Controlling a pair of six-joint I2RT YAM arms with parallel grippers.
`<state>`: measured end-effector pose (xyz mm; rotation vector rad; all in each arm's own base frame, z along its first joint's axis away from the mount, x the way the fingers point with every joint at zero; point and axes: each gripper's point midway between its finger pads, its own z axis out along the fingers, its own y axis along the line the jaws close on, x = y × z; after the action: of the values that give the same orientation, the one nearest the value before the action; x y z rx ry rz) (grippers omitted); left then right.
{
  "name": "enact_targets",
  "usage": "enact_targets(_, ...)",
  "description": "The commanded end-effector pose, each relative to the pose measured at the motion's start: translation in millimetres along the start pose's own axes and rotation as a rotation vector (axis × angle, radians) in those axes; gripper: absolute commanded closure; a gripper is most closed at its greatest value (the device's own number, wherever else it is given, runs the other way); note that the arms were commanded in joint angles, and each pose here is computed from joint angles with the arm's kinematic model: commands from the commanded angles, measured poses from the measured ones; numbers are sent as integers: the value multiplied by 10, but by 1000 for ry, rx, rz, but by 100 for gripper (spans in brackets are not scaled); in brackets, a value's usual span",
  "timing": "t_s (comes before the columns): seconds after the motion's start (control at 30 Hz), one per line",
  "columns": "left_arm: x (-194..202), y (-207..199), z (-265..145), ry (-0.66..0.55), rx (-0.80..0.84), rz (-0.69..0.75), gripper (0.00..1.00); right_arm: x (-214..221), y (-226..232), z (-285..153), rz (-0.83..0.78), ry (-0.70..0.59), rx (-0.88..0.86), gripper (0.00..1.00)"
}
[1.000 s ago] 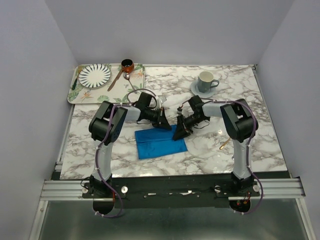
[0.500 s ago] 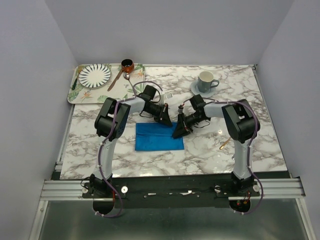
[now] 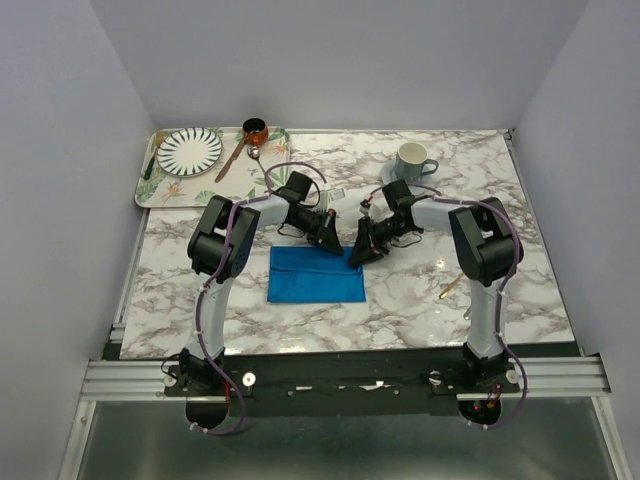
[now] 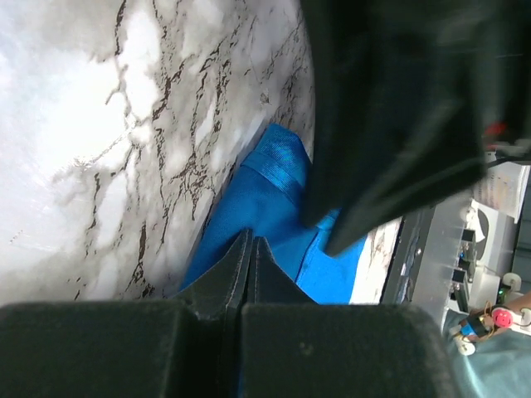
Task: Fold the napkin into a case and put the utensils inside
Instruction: Smooth out the 2/3-rectangle-folded napkin at the center of the board.
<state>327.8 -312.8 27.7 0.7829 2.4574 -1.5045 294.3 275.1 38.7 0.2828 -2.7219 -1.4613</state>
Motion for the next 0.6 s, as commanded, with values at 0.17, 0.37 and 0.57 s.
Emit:
enact_targets(0.17,168,166,-74,15,-78,-40,76,253,-653,68,51,67,242,77)
enact_targets(0.37,-145,-324,-292,-163,38,-23,60,316,-711,69,93,74,268,82)
enact_targets(0.57,-75,-293,-256,-198,61,-160,58,328,-762,77,104,77,287,84)
